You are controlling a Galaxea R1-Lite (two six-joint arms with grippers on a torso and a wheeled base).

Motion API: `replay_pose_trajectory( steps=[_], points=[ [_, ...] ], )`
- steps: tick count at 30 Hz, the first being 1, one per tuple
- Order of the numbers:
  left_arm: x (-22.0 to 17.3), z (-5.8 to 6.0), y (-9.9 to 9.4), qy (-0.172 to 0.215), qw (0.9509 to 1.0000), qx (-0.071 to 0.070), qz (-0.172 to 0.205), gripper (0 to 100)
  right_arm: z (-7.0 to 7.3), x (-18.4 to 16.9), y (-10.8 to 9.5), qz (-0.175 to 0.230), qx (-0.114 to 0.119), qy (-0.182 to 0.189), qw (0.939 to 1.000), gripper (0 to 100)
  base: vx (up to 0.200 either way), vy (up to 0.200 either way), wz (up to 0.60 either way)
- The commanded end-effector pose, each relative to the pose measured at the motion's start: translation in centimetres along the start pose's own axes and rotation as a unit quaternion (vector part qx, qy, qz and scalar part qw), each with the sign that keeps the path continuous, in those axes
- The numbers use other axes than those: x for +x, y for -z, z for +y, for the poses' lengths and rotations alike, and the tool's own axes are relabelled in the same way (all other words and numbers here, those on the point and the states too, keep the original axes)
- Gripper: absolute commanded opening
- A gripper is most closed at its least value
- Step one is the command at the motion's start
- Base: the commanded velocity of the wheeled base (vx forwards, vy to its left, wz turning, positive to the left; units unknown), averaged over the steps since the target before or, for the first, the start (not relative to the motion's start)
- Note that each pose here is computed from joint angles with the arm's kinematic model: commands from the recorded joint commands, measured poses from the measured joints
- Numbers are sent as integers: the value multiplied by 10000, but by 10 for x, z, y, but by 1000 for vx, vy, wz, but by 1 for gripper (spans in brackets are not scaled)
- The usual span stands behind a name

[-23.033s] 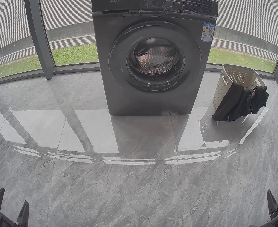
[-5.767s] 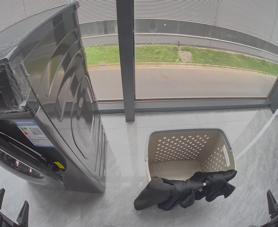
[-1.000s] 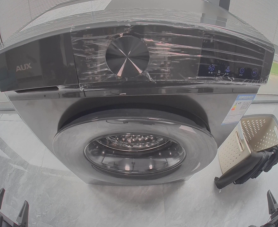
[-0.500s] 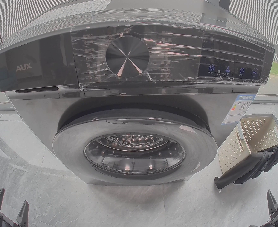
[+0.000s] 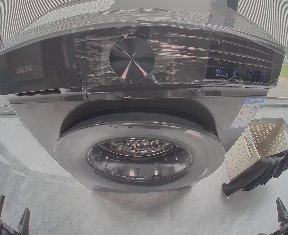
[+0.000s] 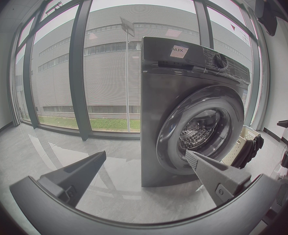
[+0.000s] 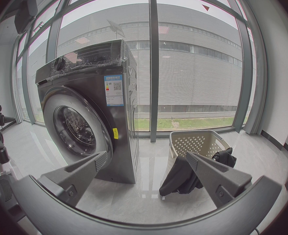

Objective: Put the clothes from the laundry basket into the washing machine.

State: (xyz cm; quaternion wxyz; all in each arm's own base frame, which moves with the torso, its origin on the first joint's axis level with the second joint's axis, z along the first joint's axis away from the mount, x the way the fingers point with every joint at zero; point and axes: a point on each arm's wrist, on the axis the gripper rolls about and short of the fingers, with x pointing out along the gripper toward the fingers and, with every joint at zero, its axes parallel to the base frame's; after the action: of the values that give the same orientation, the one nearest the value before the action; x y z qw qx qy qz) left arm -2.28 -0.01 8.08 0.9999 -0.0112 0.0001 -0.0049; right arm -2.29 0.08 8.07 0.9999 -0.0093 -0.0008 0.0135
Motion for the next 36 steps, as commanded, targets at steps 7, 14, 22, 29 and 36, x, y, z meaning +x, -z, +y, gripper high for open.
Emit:
replay_pose_trajectory(
  steps=[7,14,22,29,36],
  points=[
    [0,0,5,5,10000,-3,8,100,1,1,4,26,-90,-119,9999,100,0,0,0],
    [0,0,5,12,10000,-3,8,100,0,-19,-67,-1301,61,-162,9913,100,0,0,0],
    [0,0,5,12,10000,12,8,100,5,21,-99,168,225,-2156,9761,100,0,0,0],
    [0,0,5,20,10000,4,8,100,13,83,-69,1801,619,-2842,9396,100,0,0,0],
    [0,0,5,20,10000,-3,8,100,29,114,-40,2600,782,-3379,9012,100,0,0,0]
  ],
)
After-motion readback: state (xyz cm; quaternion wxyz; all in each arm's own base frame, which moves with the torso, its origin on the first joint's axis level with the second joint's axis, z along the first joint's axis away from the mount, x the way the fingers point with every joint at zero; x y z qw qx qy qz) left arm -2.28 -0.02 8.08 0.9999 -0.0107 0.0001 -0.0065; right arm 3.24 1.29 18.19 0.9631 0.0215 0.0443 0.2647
